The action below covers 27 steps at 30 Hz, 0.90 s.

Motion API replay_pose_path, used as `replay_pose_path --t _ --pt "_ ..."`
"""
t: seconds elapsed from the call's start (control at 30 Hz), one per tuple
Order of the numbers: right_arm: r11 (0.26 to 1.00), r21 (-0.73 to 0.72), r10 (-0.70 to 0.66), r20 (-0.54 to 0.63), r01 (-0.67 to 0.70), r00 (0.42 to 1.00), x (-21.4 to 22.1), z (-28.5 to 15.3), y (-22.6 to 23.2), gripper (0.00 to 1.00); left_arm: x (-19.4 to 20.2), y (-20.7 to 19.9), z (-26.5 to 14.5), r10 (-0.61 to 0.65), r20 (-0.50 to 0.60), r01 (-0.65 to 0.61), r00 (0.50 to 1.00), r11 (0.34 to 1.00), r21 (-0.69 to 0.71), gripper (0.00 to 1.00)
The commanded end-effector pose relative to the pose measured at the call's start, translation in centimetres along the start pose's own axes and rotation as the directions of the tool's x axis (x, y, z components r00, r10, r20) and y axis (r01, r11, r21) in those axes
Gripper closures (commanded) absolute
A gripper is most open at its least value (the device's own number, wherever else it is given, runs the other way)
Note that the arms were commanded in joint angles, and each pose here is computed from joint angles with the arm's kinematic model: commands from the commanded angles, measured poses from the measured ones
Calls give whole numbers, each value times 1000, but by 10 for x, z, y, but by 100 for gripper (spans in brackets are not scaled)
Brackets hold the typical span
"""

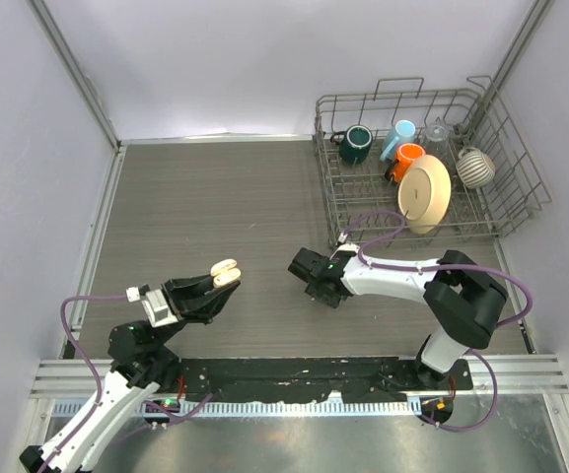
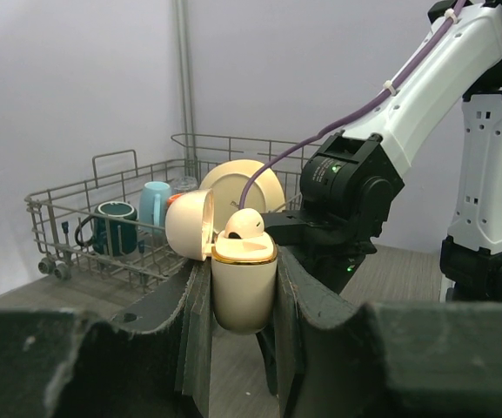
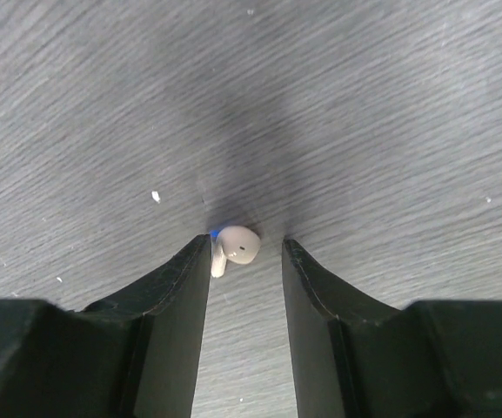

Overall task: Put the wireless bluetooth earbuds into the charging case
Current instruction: Adjust the earbud at the center of the board.

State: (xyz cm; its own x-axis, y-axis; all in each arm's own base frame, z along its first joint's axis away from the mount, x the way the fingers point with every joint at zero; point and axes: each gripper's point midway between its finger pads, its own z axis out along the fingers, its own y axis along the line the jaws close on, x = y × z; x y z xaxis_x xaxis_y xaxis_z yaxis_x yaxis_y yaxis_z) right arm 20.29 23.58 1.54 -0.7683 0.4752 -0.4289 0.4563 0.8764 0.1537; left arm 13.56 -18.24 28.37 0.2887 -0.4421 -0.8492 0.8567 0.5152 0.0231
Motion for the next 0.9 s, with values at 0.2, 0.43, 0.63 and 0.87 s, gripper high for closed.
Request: replay_pose_path --t 0.2,0.43,0.63,0.87 --pt "988 157 23 -144 0 989 37 1 -43 56 11 5 -7 33 3 -33 999 999 -24 100" --pt "981 196 22 -115 1 993 32 11 -48 56 11 5 -7 35 -1 -35 999 999 -21 100" --pt "980 194 47 -79 -31 996 19 16 -46 56 11 5 -7 33 -1 -33 999 999 -20 100" --pt "980 190 66 -56 -54 996 8 21 -42 56 12 5 -7 36 -2 -36 999 999 -23 100"
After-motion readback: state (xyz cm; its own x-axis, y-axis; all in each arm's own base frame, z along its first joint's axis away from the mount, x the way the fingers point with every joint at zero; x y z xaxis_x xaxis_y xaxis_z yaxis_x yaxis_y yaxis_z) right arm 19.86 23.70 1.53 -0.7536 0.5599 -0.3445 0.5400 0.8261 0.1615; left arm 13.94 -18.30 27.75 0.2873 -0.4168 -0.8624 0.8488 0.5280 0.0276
